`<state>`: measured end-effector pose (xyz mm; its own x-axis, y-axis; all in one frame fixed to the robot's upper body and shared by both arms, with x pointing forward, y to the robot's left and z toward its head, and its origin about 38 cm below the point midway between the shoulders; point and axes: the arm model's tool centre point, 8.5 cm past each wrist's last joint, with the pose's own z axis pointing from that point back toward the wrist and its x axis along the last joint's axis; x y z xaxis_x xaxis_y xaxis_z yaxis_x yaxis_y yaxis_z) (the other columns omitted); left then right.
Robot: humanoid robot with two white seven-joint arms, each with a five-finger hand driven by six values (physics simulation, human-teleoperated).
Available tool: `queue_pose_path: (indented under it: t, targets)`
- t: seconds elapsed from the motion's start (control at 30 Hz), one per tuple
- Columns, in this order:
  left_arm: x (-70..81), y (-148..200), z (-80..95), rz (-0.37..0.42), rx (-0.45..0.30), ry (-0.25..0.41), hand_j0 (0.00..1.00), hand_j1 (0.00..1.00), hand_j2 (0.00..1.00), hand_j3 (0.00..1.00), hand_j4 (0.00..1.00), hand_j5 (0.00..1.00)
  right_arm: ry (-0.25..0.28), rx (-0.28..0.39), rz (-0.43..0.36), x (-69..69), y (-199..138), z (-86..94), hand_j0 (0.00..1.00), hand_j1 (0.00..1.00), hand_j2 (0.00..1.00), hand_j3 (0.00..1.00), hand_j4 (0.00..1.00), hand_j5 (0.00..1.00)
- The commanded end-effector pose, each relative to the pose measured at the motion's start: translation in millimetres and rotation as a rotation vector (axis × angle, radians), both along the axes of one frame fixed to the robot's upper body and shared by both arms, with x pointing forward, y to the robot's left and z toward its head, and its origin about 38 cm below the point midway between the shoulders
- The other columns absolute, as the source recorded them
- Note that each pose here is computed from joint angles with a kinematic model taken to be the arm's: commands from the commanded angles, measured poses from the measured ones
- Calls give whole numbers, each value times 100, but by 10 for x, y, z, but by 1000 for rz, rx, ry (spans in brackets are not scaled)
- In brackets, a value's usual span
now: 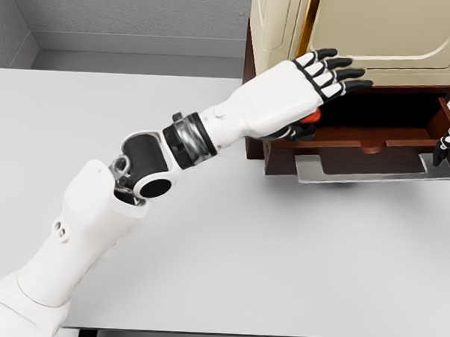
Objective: Put the switch into the drawer with left arm, and close the drawer with right arm
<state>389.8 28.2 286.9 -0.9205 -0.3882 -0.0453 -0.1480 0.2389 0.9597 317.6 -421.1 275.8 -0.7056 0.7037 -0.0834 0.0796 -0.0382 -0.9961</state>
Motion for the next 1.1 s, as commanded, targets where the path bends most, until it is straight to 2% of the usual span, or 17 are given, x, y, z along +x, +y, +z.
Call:
queue_pose_path:
  t: [0.0, 0.07, 0.13, 0.27, 0.3, 0.47, 0.67, 0.83, 1.07]
  targets:
    - [-64, 199, -37, -85, 63, -52, 100, 100, 100, 100, 100, 100, 0, 5, 1, 1, -1, 9, 24, 24, 24, 24, 24, 24]
    - [10, 363, 30, -103, 150, -119, 100, 100, 100, 100, 100, 100, 0, 5, 1, 1, -1, 9, 24, 24, 24, 24, 24, 24]
    - [111, 409, 61, -93, 188, -135, 100, 100, 100, 100, 100, 100, 0, 6, 0, 1, -1, 10, 24, 24, 24, 24, 24, 24]
    - [448, 516, -27, -20, 244, -88, 100, 100, 100, 100, 100, 100, -1, 5, 1, 3, 0, 14, 24, 24, 24, 24, 24, 24]
    - [490, 520, -13, -4, 264, -102, 100, 100, 100, 100, 100, 100, 0, 5, 1, 1, -1, 9, 24, 24, 24, 24, 24, 24]
    - [483, 449, 7, 7, 311, -151, 100, 100, 100, 100, 100, 100, 0, 4, -1, 2, -5, 8, 24, 24, 24, 24, 24, 24]
    - [408, 387, 13, -12, 306, -165, 100, 100, 100, 100, 100, 100, 1, 4, -2, 3, -10, 7, 24, 24, 24, 24, 24, 24]
    - [416, 368, -19, -16, 319, -161, 100, 100, 100, 100, 100, 100, 1, 4, -2, 3, -10, 7, 24, 24, 24, 24, 24, 24]
    - [359, 142, -20, -24, 345, -212, 100, 100, 100, 100, 100, 100, 1, 4, -2, 3, -10, 7, 24, 24, 24, 24, 24, 24]
